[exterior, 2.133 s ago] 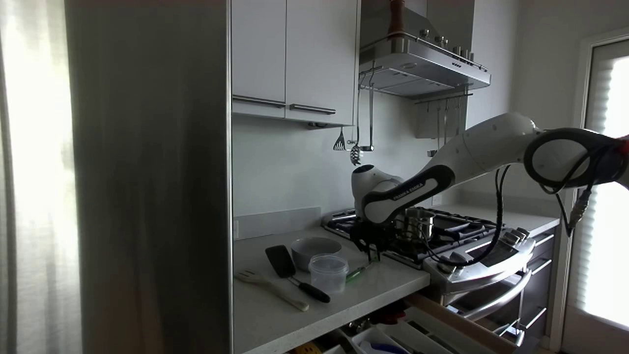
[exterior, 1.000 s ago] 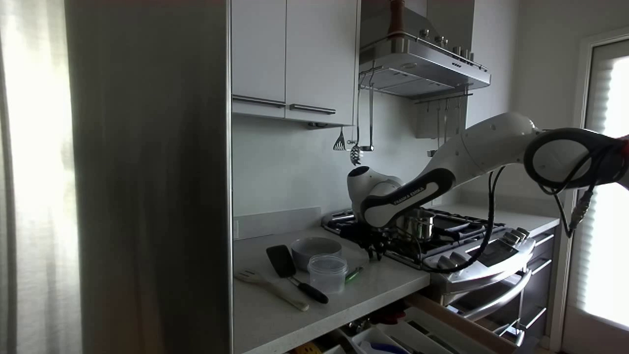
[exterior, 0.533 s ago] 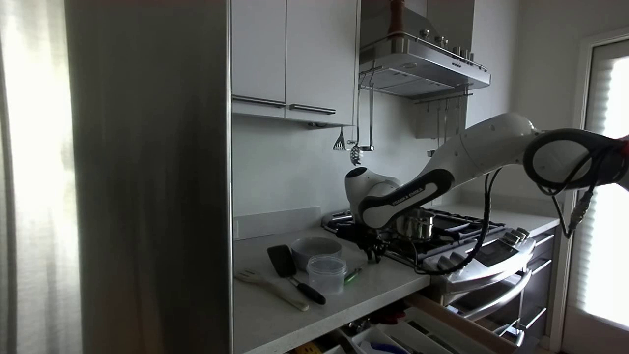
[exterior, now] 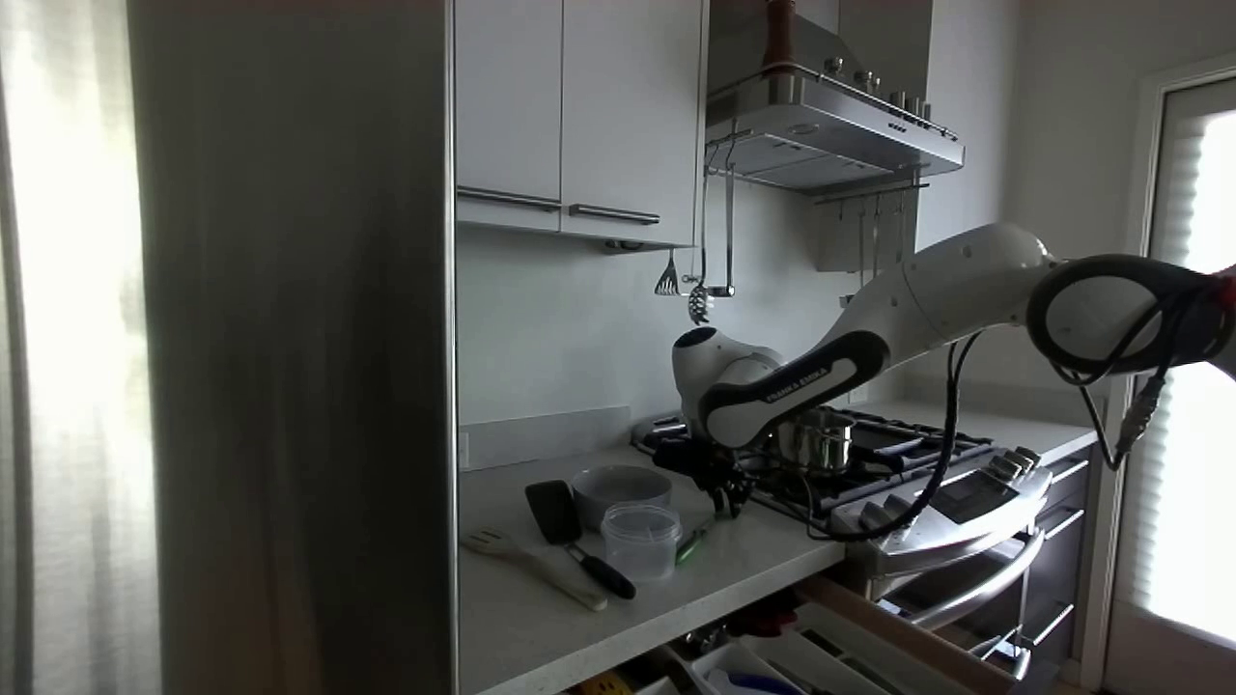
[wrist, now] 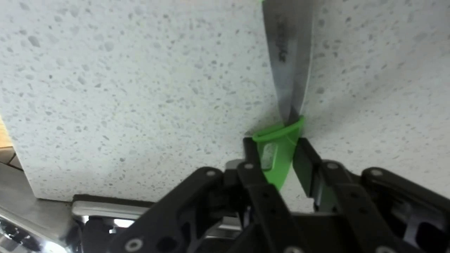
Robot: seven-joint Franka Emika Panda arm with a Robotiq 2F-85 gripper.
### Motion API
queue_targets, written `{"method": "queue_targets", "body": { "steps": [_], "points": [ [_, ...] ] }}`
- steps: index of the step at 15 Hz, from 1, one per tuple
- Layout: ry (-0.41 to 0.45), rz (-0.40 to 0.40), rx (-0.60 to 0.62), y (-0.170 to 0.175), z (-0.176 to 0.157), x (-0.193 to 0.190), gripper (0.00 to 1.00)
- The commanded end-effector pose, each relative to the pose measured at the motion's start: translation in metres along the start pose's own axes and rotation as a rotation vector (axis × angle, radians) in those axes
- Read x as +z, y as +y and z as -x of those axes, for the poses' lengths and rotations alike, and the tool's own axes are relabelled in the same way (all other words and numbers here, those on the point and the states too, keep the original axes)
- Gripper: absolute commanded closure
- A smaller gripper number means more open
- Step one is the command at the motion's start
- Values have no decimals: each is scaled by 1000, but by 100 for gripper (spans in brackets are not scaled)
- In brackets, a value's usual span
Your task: Push the green knife into its cover
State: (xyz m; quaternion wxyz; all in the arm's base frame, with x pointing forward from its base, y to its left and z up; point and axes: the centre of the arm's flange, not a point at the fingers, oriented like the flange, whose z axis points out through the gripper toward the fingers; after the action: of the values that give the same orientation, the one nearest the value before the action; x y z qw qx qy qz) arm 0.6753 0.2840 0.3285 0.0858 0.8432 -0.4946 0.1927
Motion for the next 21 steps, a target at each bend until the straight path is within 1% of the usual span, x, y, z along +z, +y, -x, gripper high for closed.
{"method": "queue_targets", "body": {
  "steps": [1,3,8,13,17,21],
  "points": [
    [-36,-15,-18,-5,1,7,92],
    [-47,-22,-33,-5,-2,7,92],
    [-127,-72,-127,-4,-11,7,92],
    [-220,-90,-218,1,-19,6,92],
    [-248,-109,-291,4,-20,0,92],
    [-257,-110,-333,5,-9,-8,92]
  ]
}}
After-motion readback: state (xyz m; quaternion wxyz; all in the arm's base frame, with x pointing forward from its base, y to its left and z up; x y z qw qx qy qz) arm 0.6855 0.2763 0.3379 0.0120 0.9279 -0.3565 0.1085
